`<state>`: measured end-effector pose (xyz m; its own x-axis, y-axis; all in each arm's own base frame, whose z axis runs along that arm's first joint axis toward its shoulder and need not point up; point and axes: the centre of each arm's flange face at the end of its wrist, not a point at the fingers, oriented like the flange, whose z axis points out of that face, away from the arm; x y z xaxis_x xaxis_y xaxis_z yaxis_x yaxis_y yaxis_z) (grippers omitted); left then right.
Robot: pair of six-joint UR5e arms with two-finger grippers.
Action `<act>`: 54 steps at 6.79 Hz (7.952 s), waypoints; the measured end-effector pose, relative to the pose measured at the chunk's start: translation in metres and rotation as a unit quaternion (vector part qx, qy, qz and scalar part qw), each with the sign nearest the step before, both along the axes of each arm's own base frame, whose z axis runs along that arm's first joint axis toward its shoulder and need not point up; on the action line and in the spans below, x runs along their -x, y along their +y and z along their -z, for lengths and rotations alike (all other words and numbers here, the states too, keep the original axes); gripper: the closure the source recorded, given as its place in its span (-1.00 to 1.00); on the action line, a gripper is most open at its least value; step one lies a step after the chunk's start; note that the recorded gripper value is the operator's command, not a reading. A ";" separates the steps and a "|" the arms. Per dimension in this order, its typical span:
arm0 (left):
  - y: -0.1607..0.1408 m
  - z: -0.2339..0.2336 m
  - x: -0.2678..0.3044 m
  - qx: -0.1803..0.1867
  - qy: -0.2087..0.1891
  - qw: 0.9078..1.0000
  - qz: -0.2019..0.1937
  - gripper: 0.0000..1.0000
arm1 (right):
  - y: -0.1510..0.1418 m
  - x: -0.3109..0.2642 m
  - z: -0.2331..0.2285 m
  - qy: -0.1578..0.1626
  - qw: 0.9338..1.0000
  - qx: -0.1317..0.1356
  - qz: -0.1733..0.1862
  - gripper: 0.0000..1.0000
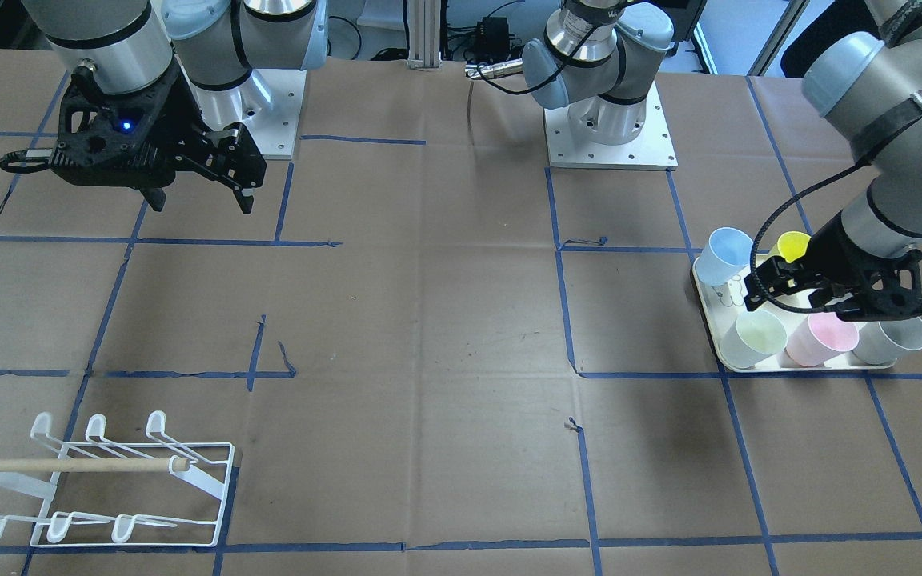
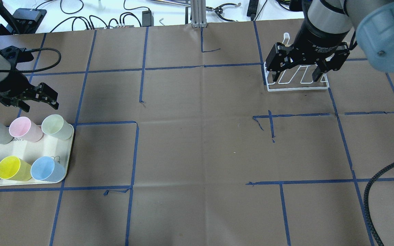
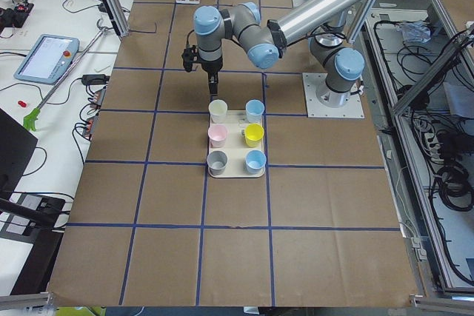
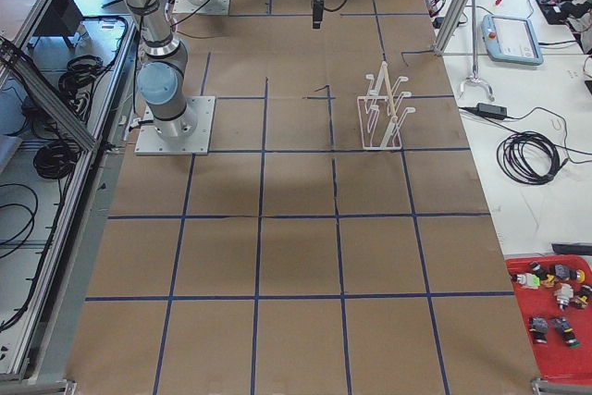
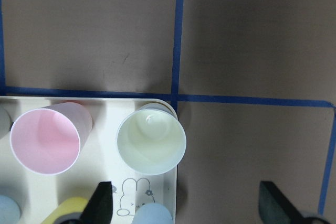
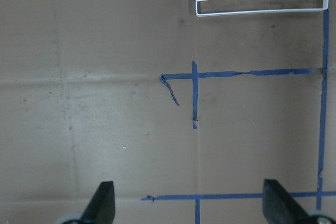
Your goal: Transfer IKEA cup to right arm and place on rack
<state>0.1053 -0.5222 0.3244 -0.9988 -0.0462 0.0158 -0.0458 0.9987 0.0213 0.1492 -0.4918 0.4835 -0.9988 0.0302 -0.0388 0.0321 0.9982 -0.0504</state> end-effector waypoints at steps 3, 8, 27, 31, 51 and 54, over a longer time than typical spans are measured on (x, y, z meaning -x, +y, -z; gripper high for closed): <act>0.019 0.050 0.007 -0.016 -0.003 1.000 0.004 -0.96 | -0.015 -0.018 0.029 -0.100 0.990 0.083 0.055 -1.00; 0.013 0.068 0.002 -0.025 -0.017 1.000 0.006 -0.96 | 0.000 -0.041 0.068 -0.277 0.921 0.136 0.238 -1.00; 0.016 -0.088 0.017 -0.009 -0.012 1.000 0.018 1.00 | 0.104 -0.049 0.122 -0.503 0.768 0.222 0.328 -1.00; -0.017 -0.131 0.019 0.024 0.050 0.998 0.028 1.00 | 0.103 -0.049 0.125 -0.499 0.770 0.220 0.331 -1.00; 0.088 0.006 0.309 0.563 0.312 0.681 0.350 0.97 | 0.109 -0.055 0.119 -0.484 0.747 0.170 0.423 -1.00; 0.089 0.006 0.312 0.561 0.316 0.679 0.352 0.94 | 0.098 -0.072 0.108 -0.493 0.752 0.168 0.404 -0.98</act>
<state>-0.2072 -0.4328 0.3179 -0.5438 0.8351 0.0828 0.1158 0.1725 -0.9782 0.2208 -0.3933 0.3752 -0.1404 0.4351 -0.8893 0.8084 0.5690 0.1507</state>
